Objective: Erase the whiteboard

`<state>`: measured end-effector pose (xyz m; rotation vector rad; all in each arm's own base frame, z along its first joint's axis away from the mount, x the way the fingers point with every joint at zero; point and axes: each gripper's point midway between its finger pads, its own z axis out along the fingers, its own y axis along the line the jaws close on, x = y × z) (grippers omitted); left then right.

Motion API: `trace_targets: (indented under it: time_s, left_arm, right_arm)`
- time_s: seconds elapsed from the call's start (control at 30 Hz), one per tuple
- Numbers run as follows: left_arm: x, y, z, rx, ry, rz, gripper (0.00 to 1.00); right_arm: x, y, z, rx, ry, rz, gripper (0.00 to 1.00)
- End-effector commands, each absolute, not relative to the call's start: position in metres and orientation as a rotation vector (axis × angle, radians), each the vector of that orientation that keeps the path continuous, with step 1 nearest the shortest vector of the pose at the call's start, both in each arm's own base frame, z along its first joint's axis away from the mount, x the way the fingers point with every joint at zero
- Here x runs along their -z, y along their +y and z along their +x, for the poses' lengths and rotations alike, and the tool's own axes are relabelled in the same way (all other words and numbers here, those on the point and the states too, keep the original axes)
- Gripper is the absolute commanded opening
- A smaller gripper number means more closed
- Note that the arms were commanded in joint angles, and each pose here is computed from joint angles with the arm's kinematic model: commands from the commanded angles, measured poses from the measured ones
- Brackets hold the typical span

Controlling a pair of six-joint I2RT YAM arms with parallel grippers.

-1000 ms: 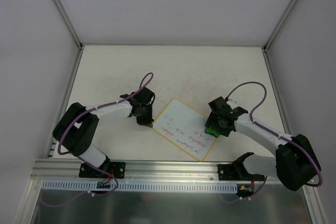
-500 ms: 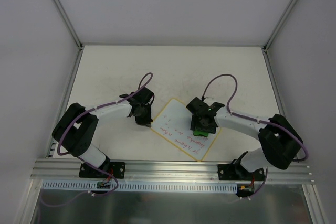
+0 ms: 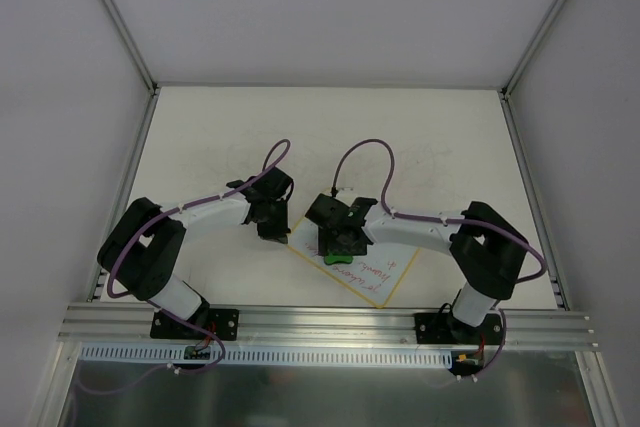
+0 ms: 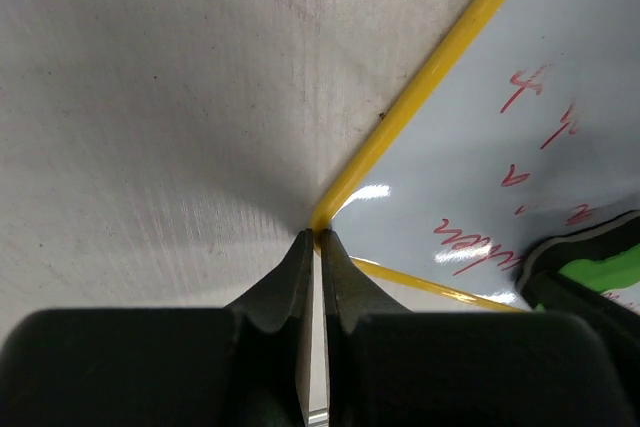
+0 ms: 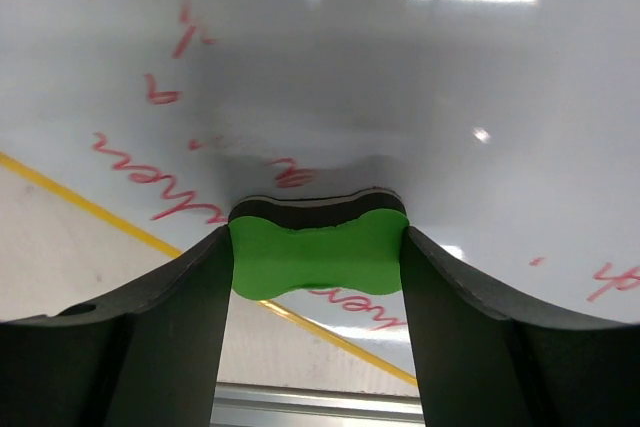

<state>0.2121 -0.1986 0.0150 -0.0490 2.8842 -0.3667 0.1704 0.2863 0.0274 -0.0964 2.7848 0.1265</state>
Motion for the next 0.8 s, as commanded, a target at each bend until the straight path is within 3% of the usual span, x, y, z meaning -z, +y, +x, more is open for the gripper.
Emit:
trace_targets:
  time_s: [0.0, 0.4, 0.77]
  left_arm:
    - [-0.001, -0.182, 0.193, 0.267, 2.954, -0.047, 0.00]
    - [-0.002, -0.180, 0.193, 0.268, 2.949, -0.040, 0.00]
    - [-0.003, -0.183, 0.193, 0.282, 2.953, -0.040, 0.00]
  right_arm:
    - [-0.026, 0.220, 0.168, 0.159, 2.771, 0.021, 0.28]
    - [-0.021, 0.117, 0.150, 0.184, 2.747, 0.384, 0.28]
    - [0.006, 0.166, 0.139, -0.032, 2.843, 0.290, 0.24]
